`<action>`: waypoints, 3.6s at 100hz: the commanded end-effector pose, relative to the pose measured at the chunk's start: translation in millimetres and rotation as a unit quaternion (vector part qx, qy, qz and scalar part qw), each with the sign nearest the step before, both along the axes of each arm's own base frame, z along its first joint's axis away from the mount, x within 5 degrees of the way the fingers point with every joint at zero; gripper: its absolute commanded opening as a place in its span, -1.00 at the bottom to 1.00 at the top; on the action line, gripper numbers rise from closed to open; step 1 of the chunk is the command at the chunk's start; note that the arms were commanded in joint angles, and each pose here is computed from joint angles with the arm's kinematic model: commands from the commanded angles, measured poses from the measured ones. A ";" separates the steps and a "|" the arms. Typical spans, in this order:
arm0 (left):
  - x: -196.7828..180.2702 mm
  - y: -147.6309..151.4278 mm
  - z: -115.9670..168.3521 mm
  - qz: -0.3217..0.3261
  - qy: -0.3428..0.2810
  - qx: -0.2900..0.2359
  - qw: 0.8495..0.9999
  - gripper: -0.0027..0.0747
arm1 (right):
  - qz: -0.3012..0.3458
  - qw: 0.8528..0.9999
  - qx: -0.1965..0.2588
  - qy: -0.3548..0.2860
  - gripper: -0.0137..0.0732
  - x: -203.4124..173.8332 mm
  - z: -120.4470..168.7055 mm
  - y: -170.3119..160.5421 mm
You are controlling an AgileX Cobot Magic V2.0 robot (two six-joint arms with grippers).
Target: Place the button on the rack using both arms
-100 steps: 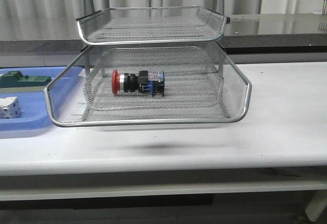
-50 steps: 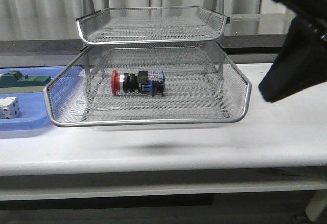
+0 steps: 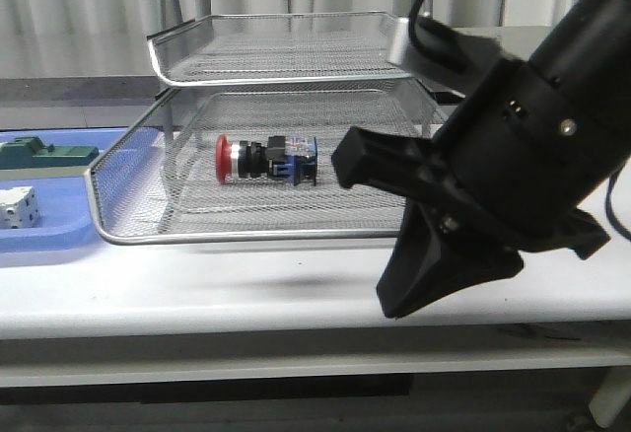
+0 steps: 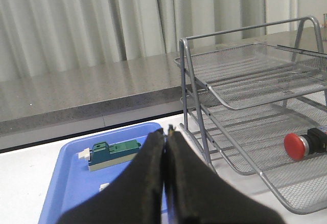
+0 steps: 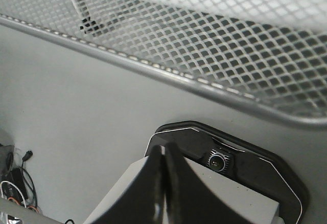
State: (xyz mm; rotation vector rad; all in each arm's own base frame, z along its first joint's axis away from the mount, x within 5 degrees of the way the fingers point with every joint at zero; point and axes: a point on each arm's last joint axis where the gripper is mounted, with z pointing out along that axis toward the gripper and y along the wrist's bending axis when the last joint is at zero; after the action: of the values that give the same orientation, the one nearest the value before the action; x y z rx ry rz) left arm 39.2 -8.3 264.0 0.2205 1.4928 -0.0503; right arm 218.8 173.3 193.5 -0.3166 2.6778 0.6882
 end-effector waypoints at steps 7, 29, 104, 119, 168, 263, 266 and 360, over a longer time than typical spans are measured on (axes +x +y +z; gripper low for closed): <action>-3.2 1.4 16.7 0.005 -0.053 -0.016 0.998 -0.99 | -0.015 0.999 0.015 -0.045 -0.84 10.4 6.2 10.1; -3.2 1.4 16.7 0.005 -0.053 -0.016 0.998 -0.99 | -0.026 0.998 0.013 -0.059 -0.84 22.8 2.1 16.0; -3.2 1.4 16.7 0.005 -0.053 -0.016 0.998 -0.99 | -0.021 0.988 0.013 -0.153 -0.84 109.6 21.9 49.3; -3.2 1.4 16.7 0.005 -0.053 -0.016 0.998 -0.99 | -0.032 0.985 0.010 -0.169 -0.84 128.1 25.2 43.4; -3.2 1.4 16.7 0.005 -0.053 -0.016 0.998 -0.99 | -0.031 0.986 0.003 -0.165 -0.84 137.4 31.5 32.8; -3.2 1.4 16.7 0.005 -0.053 -0.016 0.998 -0.99 | -0.073 0.960 -0.060 -0.266 -0.82 36.3 123.7 -83.5; -3.2 1.4 16.7 0.005 -0.053 -0.016 0.998 -0.99 | -0.079 0.956 -0.060 -0.275 -0.82 29.8 128.2 -89.4; -3.2 1.4 16.7 0.005 -0.053 -0.016 0.998 -0.99 | -0.188 0.866 -0.047 -0.461 -0.82 -120.7 136.6 -156.3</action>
State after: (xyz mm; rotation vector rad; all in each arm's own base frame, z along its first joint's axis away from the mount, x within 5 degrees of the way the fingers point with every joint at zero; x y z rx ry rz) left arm 39.2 -8.3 264.0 0.2205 1.4928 -0.0503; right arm 97.7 18.7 315.6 -0.1055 1.8581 0.1982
